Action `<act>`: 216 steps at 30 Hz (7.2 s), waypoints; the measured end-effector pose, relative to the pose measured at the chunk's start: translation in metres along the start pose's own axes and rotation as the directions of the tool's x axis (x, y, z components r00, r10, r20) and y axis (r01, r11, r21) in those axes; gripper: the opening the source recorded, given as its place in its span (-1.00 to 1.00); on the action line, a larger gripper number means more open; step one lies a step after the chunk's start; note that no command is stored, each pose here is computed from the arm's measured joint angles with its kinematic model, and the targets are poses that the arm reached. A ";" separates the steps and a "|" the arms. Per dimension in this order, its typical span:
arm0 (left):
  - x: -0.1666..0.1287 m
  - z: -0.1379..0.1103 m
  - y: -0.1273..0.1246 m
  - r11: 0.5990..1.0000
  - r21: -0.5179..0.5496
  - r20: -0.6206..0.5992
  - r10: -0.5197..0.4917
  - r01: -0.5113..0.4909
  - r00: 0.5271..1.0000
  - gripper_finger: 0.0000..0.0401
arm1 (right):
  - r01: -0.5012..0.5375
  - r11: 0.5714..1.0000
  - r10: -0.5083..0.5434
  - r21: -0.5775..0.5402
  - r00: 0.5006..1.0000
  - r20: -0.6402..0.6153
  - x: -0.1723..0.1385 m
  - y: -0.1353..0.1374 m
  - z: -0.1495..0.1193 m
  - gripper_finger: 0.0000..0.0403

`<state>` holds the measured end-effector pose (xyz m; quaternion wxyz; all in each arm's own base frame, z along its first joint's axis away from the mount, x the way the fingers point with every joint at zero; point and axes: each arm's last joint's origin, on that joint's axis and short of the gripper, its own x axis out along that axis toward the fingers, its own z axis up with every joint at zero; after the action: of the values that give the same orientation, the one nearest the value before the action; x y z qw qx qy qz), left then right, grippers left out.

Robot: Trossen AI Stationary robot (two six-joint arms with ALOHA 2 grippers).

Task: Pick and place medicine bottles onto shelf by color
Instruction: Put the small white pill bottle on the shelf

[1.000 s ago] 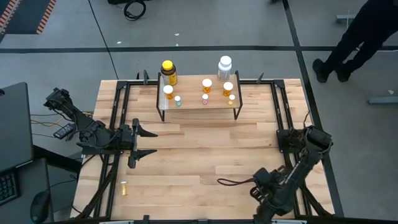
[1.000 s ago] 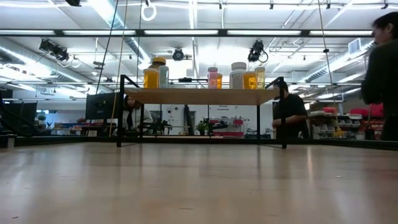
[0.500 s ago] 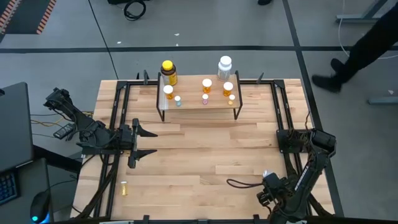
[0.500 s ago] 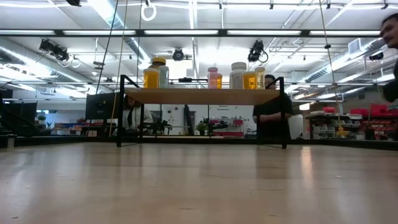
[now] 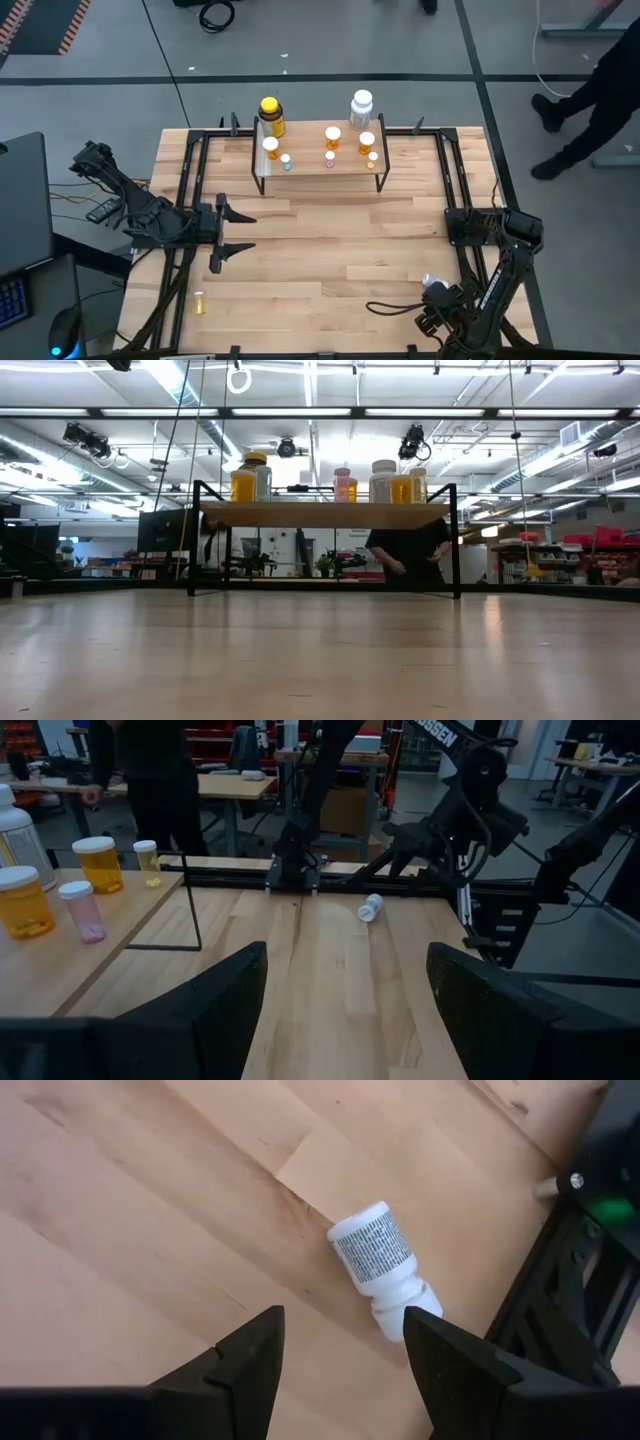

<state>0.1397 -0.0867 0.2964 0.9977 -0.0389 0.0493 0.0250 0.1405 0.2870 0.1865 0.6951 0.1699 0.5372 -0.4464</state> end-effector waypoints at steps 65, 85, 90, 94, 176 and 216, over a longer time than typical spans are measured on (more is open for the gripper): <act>0.000 0.000 0.000 1.000 0.030 -0.001 0.001 -0.001 1.000 0.41 | 0.122 0.948 -0.124 -0.293 0.992 0.011 0.081 -0.035 -0.022 0.06; 0.000 0.000 0.000 0.999 0.048 -0.001 0.000 0.000 1.000 0.41 | 0.153 0.941 -0.146 -0.303 0.988 0.045 0.075 -0.030 -0.014 -0.18; 0.000 0.000 0.000 0.999 0.048 -0.001 0.000 0.000 1.000 0.41 | 0.173 0.921 -0.177 -0.348 0.984 0.022 0.053 -0.015 0.005 -0.18; 0.000 0.000 0.000 0.999 0.047 0.000 0.000 0.000 1.000 0.41 | 0.188 0.880 -0.215 -0.437 0.976 -0.012 0.032 -0.002 0.029 -0.18; 0.000 0.001 0.000 0.997 0.073 0.006 0.000 0.000 1.000 0.41 | -0.360 0.847 -0.284 -0.391 0.315 -0.906 0.117 0.015 0.152 -0.08; 0.000 0.001 0.000 0.998 0.068 0.006 -0.001 0.000 1.000 0.41 | -0.178 0.931 0.147 -0.319 0.982 -0.118 -0.054 0.036 0.182 0.08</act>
<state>0.1398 -0.0867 0.2970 0.9986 -0.0047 0.0472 0.0233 0.2765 0.2005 0.2925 0.7228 0.1161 0.6196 -0.2833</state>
